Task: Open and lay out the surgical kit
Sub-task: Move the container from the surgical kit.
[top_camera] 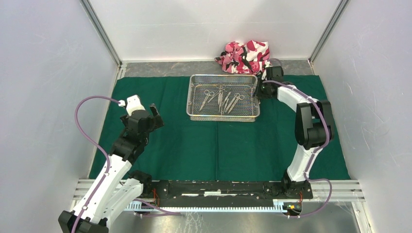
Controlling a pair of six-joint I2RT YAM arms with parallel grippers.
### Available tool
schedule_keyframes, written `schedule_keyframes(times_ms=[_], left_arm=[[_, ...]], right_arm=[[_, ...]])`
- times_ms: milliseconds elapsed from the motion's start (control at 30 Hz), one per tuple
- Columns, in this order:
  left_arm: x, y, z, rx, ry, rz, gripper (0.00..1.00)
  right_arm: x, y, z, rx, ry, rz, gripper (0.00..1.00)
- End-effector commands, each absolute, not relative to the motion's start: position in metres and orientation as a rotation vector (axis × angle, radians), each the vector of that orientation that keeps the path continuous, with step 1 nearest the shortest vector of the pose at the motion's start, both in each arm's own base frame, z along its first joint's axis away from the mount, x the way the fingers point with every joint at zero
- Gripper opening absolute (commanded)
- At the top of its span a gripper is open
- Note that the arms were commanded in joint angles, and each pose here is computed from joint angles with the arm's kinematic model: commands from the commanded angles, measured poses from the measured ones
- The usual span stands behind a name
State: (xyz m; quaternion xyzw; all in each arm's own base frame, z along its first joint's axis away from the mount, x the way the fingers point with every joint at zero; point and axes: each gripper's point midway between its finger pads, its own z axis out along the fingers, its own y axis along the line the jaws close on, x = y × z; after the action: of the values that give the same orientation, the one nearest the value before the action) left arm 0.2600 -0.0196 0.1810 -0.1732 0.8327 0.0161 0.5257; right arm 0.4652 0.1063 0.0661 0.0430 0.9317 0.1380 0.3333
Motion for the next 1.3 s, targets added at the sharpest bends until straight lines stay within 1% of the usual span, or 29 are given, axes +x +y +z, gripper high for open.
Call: schedule_keyframes(times_ms=[0,133,200,367,567,667,900,967,1067,1167,1267], left_arm=[[0.265,-0.022,0.191,-0.384,1.95,0.019,1.0],[0.265,-0.025,0.191,-0.372,1.952,-0.004,1.0],[0.265,-0.027,0.191,-0.368,1.954,-0.011,1.0],[0.266,-0.03,0.191,-0.356,1.953,-0.034,1.0],[0.265,-0.032,0.192,-0.349,1.949,-0.051,1.0],[0.266,-0.035,0.192,-0.342,1.951,-0.061,1.0],[0.268,-0.041,0.186,-0.321,1.973,-0.087,1.0],[0.27,-0.053,0.185,-0.272,1.987,-0.141,1.0],[0.273,-0.07,0.178,-0.197,2.032,-0.214,1.0],[0.274,-0.074,0.169,-0.175,2.081,-0.208,1.0],[0.278,-0.073,0.167,-0.173,2.105,-0.19,1.0]], right_arm=[[0.486,0.114,0.205,0.12,2.046,0.648,0.0],[0.462,0.08,0.203,0.185,2.055,0.625,0.0],[0.45,0.049,0.197,0.262,2.054,0.596,0.0],[0.409,0.001,0.183,0.424,2.03,0.586,0.0],[0.359,-0.039,0.164,0.575,1.982,0.587,0.0],[0.342,-0.044,0.151,0.607,1.988,0.614,0.0],[0.328,-0.038,0.13,0.641,2.001,0.635,0.0],[0.324,-0.038,0.119,0.649,2.01,0.635,0.0],[0.315,-0.047,0.105,0.663,2.05,0.54,0.0],[0.307,-0.059,0.1,0.66,2.083,0.423,0.0],[0.302,-0.062,0.098,0.673,2.096,0.383,0.0]])
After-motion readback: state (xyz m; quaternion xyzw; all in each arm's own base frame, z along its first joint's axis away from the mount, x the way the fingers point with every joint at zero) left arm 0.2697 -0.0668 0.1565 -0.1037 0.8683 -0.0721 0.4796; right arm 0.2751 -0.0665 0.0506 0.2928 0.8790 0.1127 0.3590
